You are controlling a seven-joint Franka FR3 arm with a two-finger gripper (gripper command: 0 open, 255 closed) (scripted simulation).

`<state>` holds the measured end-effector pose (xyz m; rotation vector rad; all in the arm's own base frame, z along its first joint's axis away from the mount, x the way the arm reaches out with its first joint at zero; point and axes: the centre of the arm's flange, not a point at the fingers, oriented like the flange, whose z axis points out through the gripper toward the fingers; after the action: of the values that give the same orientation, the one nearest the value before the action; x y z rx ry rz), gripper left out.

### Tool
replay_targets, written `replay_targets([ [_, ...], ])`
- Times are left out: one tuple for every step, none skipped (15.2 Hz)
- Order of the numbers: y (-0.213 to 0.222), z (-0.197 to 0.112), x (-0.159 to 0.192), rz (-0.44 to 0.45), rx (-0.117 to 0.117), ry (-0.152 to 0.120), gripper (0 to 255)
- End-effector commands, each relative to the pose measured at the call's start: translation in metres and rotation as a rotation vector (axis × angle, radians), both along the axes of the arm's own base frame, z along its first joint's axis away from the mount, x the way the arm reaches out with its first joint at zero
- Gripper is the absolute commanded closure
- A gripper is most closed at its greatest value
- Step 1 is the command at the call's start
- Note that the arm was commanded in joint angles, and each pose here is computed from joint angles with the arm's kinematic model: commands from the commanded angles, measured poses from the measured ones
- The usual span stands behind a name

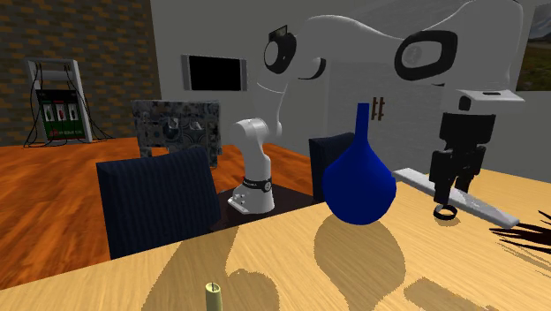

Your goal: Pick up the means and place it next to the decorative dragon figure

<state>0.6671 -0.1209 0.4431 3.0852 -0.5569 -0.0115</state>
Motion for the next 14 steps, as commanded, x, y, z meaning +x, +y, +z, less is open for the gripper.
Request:
replay_targets([
  [0.0,-0.011,0.0,0.0,0.0,0.002,255],
  [0.0,-0.017,0.0,0.0,0.0,0.002,255],
  [0.0,-0.022,0.0,0.0,0.0,0.002,255],
  [0.0,-0.027,0.0,0.0,0.0,0.002,255],
  [0.0,-0.032,0.0,0.0,0.0,0.002,255],
  [0.0,-0.038,0.0,0.0,0.0,0.002,255],
  [0.0,-0.043,0.0,0.0,0.0,0.002,255],
  [0.0,-0.048,0.0,0.0,0.0,0.002,255],
  [0.0,-0.054,0.0,0.0,0.0,0.002,255],
  [0.0,-0.059,0.0,0.0,0.0,0.002,255],
  [0.0,-0.064,0.0,0.0,0.0,0.002,255],
  [0.0,-0.069,0.0,0.0,0.0,0.002,255],
  [0.0,-0.075,0.0,0.0,0.0,0.002,255],
  [0.0,-0.08,0.0,0.0,0.0,0.002,255],
])
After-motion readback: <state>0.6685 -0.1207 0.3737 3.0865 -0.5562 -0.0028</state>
